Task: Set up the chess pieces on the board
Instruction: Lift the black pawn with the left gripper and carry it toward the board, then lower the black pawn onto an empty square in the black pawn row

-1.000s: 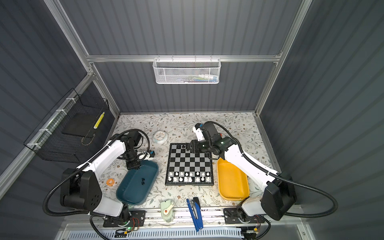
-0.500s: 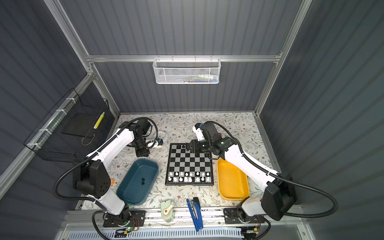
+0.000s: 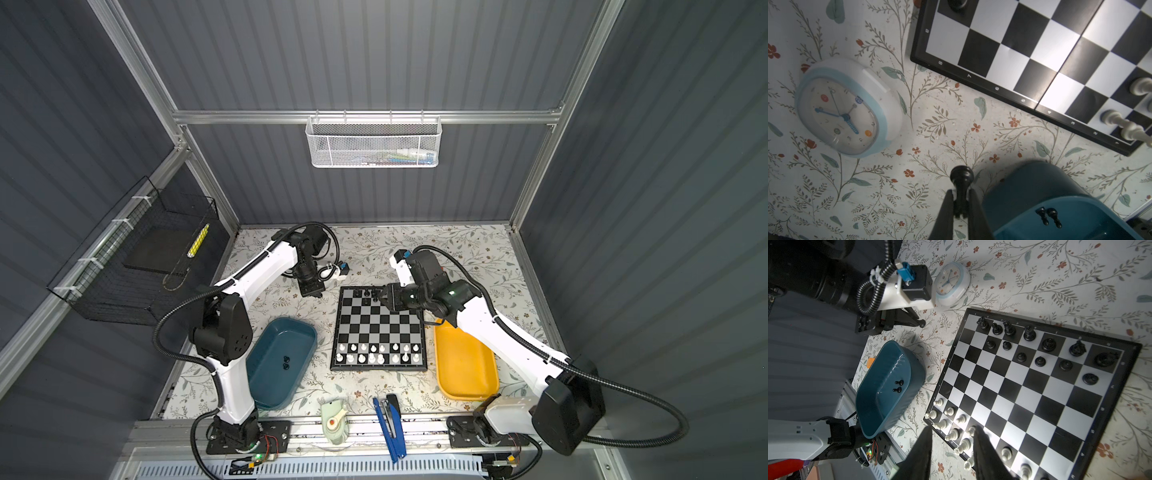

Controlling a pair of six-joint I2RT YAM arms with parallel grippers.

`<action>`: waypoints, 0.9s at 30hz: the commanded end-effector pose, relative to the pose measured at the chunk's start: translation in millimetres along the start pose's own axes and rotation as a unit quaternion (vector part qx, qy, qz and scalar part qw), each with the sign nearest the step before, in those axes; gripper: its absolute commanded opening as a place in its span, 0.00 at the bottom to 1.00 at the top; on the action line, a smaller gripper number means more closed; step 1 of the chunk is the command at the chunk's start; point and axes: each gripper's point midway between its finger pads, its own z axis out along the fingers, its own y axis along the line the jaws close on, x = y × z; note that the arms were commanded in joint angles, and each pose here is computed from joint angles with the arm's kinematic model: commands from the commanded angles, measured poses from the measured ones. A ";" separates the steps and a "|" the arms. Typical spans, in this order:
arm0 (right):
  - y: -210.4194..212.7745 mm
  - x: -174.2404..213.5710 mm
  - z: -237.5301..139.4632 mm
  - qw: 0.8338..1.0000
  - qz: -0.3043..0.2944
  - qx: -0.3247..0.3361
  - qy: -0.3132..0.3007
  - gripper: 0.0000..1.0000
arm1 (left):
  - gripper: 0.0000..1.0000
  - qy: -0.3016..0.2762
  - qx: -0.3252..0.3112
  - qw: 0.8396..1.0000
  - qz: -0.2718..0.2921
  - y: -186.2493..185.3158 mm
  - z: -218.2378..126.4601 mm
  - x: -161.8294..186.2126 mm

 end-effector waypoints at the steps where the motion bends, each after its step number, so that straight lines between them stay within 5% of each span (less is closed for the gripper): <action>1: -8.4 10.8 -3.7 1.000 0.006 0.015 0.010 0.36 | 0.06 -0.022 0.001 1.000 -0.005 3.8 0.2 -22.3; 12: -14.0 17.4 -9.2 1.000 0.011 0.027 0.009 0.36 | 0.06 -0.022 -0.003 0.999 0.026 9.8 26.7 -66.1; 27: -17.0 19.5 -9.3 0.999 0.011 0.033 0.009 0.36 | 0.06 -0.009 -0.012 0.999 0.046 11.5 51.3 -77.6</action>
